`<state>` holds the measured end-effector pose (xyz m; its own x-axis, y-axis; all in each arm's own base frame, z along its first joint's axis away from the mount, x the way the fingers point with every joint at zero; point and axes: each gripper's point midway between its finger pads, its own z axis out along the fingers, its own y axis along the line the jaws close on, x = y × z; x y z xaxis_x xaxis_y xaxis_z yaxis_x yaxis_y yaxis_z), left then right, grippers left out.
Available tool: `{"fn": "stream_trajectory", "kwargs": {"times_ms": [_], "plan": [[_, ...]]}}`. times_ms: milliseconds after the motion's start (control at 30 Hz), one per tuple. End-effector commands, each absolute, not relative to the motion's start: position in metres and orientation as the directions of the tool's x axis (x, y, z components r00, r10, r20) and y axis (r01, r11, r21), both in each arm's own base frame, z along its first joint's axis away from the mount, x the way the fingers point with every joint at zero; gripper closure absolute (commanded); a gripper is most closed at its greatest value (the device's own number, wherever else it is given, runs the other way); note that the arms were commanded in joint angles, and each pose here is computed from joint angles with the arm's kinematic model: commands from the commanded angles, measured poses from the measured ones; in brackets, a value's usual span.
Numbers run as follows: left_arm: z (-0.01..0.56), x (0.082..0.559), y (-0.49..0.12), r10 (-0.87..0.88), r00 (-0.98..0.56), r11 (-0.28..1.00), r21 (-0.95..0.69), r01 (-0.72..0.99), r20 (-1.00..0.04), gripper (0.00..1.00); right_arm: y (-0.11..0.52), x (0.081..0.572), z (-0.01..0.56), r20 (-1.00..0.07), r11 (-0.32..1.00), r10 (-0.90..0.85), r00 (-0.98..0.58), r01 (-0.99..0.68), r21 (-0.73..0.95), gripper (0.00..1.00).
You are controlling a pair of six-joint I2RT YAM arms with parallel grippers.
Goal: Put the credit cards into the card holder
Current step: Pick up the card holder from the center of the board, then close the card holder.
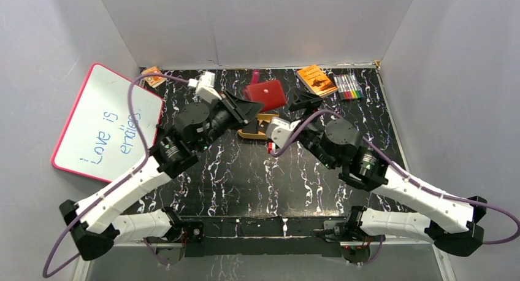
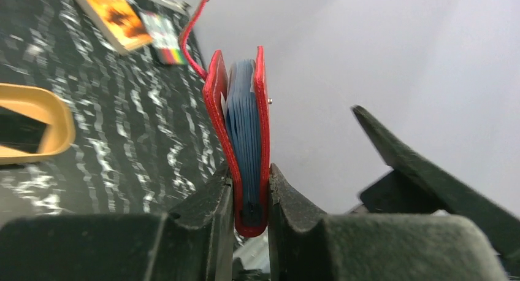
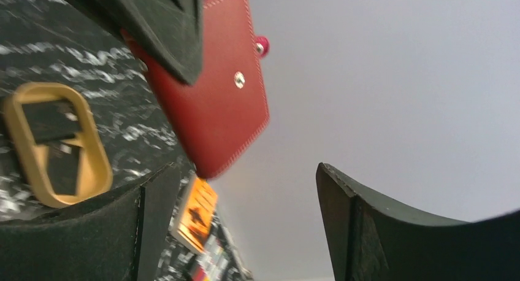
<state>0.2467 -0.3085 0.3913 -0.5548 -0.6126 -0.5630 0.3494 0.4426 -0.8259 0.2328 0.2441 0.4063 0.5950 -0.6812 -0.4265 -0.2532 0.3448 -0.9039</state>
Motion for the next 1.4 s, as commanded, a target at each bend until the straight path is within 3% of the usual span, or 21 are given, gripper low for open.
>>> {"fn": "stream_trajectory", "kwargs": {"times_ms": [0, 233, 467, 700, 933, 1100, 1367], "plan": [[0.405, 0.251, -0.244, -0.636, -0.367, 0.598, -0.734, 0.322, -0.679, 1.0, 0.264, 0.205, 0.417, -0.695, 0.422, -0.495, 0.522, -0.555, -0.717, 0.09], [0.404, 0.212, -0.219, -0.442, -0.351, 0.681, -0.563, 0.468, -0.826, 1.0, 0.316, 0.174, 0.433, -0.907, 0.315, -0.255, 0.334, -0.859, -0.404, 0.03], [0.411, 0.148, -0.219, -0.248, -0.384, 0.547, -0.456, 0.702, -0.889, 1.0, 0.299, 0.174, 0.46, -0.992, 0.209, -0.026, 0.12, -0.97, -0.123, 0.01], [0.416, 0.094, -0.217, -0.166, -0.349, 0.346, -0.386, 0.855, -0.922, 1.0, 0.275, 0.131, 0.457, -0.981, -0.087, 0.117, -0.156, -0.985, 0.146, 0.01], [0.42, 0.065, -0.233, -0.078, -0.329, 0.155, -0.338, 0.928, -0.941, 1.0, 0.268, 0.099, 0.446, -0.93, -0.25, 0.113, -0.35, -0.916, 0.314, 0.01], [0.421, 0.062, -0.248, -0.034, -0.334, 0.073, -0.335, 0.939, -0.942, 1.0, 0.264, 0.089, 0.448, -0.914, -0.304, 0.116, -0.388, -0.89, 0.339, 0.01], [0.432, 0.069, -0.263, -0.042, -0.311, 0.033, -0.313, 0.949, -0.949, 1.0, 0.264, 0.088, 0.433, -0.905, -0.286, 0.028, -0.425, -0.871, 0.4, 0.03]]}}
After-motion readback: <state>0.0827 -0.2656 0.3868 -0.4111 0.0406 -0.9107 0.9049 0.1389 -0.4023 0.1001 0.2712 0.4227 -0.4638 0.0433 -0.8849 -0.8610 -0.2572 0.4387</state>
